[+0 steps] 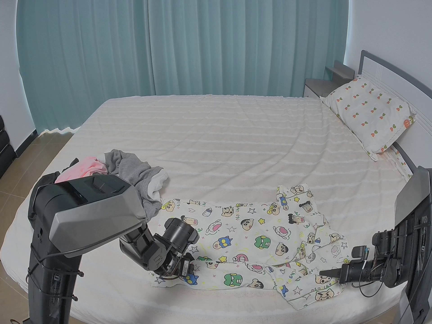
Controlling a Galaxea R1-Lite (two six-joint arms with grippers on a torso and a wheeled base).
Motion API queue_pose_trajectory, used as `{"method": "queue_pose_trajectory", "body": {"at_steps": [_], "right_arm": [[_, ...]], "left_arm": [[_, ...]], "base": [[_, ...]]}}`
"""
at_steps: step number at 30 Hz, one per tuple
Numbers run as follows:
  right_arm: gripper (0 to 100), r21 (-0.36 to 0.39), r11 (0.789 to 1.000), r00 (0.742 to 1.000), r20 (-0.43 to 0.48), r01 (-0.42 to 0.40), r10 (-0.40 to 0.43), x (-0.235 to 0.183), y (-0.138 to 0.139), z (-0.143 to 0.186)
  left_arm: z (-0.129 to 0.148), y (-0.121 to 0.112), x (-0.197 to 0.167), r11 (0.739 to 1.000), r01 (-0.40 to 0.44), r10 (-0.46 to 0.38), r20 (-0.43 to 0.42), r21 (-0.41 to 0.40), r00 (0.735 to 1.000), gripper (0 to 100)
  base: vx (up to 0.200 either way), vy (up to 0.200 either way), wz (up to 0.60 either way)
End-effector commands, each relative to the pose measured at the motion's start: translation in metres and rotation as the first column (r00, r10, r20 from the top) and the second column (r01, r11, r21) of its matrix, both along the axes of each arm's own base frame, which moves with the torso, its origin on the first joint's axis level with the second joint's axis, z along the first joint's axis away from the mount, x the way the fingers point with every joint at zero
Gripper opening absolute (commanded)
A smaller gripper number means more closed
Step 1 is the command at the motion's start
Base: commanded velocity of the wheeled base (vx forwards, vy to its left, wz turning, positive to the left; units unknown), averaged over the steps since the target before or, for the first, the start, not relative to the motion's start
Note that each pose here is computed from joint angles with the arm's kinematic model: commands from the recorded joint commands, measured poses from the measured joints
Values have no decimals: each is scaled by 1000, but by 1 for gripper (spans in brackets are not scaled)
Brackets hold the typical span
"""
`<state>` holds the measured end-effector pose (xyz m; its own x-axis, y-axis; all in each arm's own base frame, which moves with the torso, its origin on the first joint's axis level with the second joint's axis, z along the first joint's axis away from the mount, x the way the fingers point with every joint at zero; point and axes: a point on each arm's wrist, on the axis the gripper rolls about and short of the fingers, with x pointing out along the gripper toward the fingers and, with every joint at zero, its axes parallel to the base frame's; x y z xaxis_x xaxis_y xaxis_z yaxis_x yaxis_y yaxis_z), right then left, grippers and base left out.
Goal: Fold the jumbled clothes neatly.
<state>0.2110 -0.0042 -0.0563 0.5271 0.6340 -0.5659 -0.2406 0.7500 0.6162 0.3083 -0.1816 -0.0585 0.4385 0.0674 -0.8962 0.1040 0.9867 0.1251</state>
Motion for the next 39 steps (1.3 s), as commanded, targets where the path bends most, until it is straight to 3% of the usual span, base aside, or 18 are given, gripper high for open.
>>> {"method": "queue_pose_trajectory", "body": {"at_steps": [1,14,18,24,33,38,39], "right_arm": [[0,5,999,999,23,37,-37,1,-7,5],[0,-1,992,988,90,122,-122,7,-25,17],[0,46,979,973,111,197,-201,22,-25,29],[0,31,958,948,135,285,-287,42,-22,29],[0,19,946,939,111,324,-325,44,-22,24],[0,-35,932,932,50,360,-358,34,-21,13],[100,-46,935,936,33,353,-351,30,-20,11]], "left_arm": [[0,0,0,1000,0,0,0,1,1000,100],[0,0,0,1000,0,0,0,1,1000,100],[0,0,0,1000,0,0,0,1,1000,100],[0,0,0,1000,0,0,0,1,1000,100],[0,0,0,1000,0,0,0,1,1000,100],[0,-1,1,1000,-20,21,10,-15,1000,100],[1,-2,3,998,-45,46,28,-37,999,100]], "base": [[0,0,0],[0,0,0],[0,0,0],[0,0,0],[0,0,0],[0,0,0],[0,0,0]]}}
